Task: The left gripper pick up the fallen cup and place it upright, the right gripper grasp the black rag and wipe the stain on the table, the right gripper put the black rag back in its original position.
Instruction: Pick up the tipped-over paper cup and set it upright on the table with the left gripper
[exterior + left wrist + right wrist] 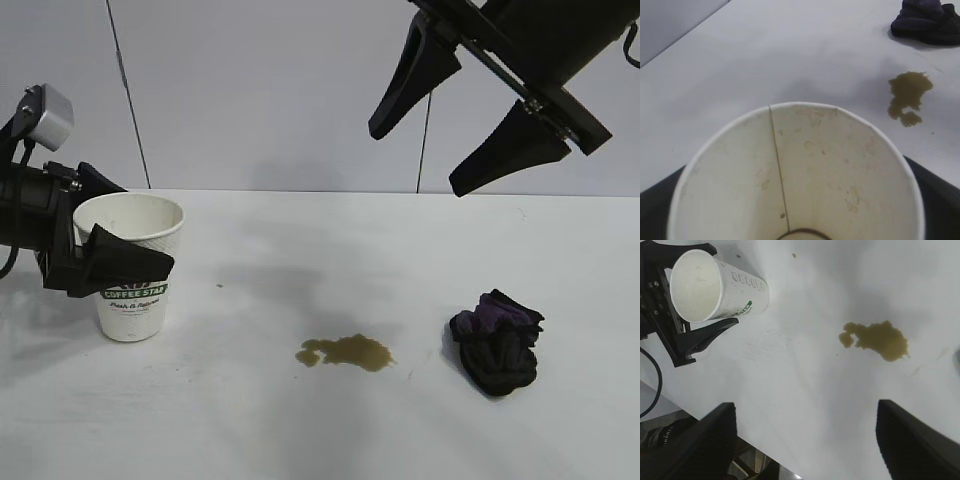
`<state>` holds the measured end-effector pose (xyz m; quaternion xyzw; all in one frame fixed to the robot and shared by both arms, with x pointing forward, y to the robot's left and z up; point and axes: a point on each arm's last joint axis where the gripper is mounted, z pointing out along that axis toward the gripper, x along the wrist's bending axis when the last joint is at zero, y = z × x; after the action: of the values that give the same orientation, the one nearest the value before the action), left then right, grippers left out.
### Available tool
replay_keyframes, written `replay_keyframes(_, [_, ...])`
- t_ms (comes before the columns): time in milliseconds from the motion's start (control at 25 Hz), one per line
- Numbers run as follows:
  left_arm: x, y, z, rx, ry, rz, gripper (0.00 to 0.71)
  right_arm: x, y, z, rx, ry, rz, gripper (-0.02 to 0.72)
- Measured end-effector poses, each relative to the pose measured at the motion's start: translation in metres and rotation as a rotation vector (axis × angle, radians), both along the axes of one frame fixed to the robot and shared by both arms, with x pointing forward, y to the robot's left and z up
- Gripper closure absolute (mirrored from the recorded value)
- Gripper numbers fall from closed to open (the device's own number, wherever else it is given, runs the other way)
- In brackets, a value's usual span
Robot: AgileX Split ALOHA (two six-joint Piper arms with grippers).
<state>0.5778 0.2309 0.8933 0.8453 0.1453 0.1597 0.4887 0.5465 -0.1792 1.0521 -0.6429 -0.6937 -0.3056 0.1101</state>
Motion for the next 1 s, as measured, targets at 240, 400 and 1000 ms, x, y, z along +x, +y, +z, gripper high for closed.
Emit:
replay_keyframes(240, [0.000, 0.001, -0.002, -0.007, 0.056, 0.037, 0.021, 0.001, 0.000, 0.000, 0.000, -0.013, -0.009, 0.168])
replay_keyframes(400, [0.001, 0.002, -0.003, -0.007, 0.097, 0.072, 0.021, 0.002, 0.000, 0.000, 0.000, -0.015, -0.009, 0.168])
replay_keyframes(1000, [-0.006, 0.034, -0.011, 0.017, 0.279, 0.130, 0.021, 0.002, 0.000, 0.000, 0.000, -0.019, -0.013, 0.168])
